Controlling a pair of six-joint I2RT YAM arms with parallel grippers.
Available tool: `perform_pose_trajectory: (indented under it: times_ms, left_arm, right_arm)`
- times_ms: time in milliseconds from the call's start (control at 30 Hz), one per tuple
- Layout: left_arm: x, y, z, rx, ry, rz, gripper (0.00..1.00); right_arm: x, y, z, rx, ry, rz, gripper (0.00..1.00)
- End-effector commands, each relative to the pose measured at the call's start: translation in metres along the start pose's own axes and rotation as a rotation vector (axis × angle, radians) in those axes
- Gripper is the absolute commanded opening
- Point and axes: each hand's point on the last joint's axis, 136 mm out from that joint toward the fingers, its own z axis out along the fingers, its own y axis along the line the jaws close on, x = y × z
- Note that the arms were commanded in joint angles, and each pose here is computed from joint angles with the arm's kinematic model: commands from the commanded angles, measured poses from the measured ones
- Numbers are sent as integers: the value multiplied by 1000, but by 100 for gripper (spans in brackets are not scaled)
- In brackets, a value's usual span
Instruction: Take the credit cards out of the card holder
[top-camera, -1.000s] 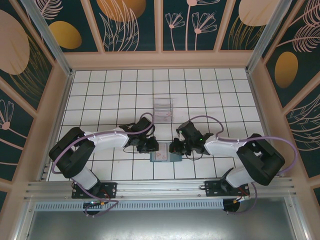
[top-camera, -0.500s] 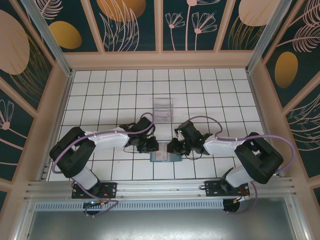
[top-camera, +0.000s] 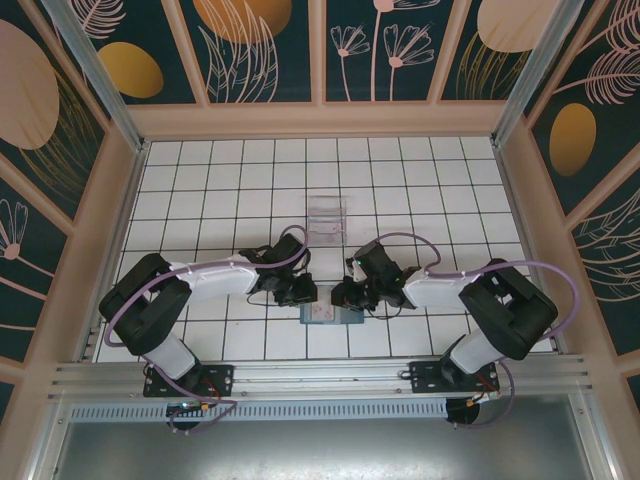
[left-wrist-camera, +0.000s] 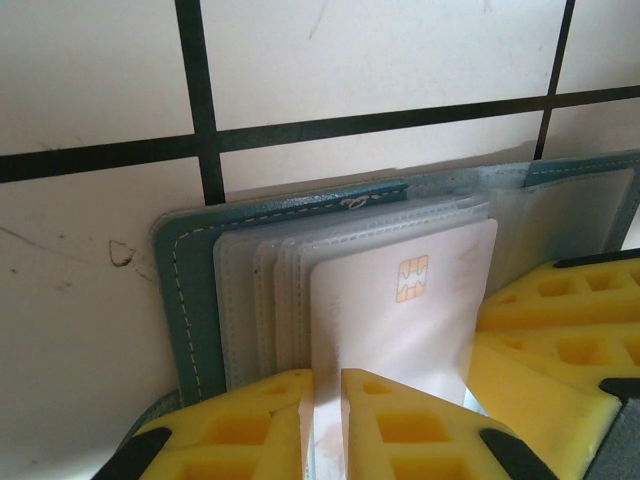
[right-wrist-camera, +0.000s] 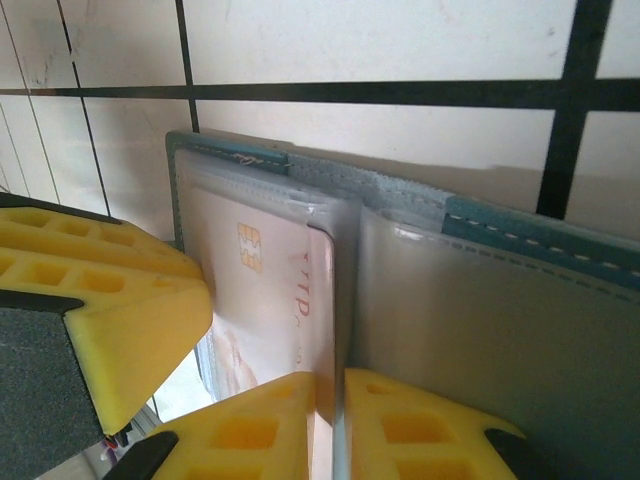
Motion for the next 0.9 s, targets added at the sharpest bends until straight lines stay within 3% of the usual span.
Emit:
perform_pose_trajectory:
  times_ms: [0, 333, 633, 867]
  left_arm:
    - [6, 18, 8, -72, 25, -3, 18]
    - [6, 19, 8, -71, 27, -4, 18]
    - [7, 20, 8, -76, 27, -3, 18]
    - [5, 26, 1, -123, 11, 19, 25]
  right_arm:
    - [-2, 8, 4, -30, 2, -28, 16]
    - [2, 16, 8, -73, 19, -35, 16]
    - [4, 19, 4, -90, 11, -42, 10]
    - [1, 12, -4, -53, -24, -39, 6]
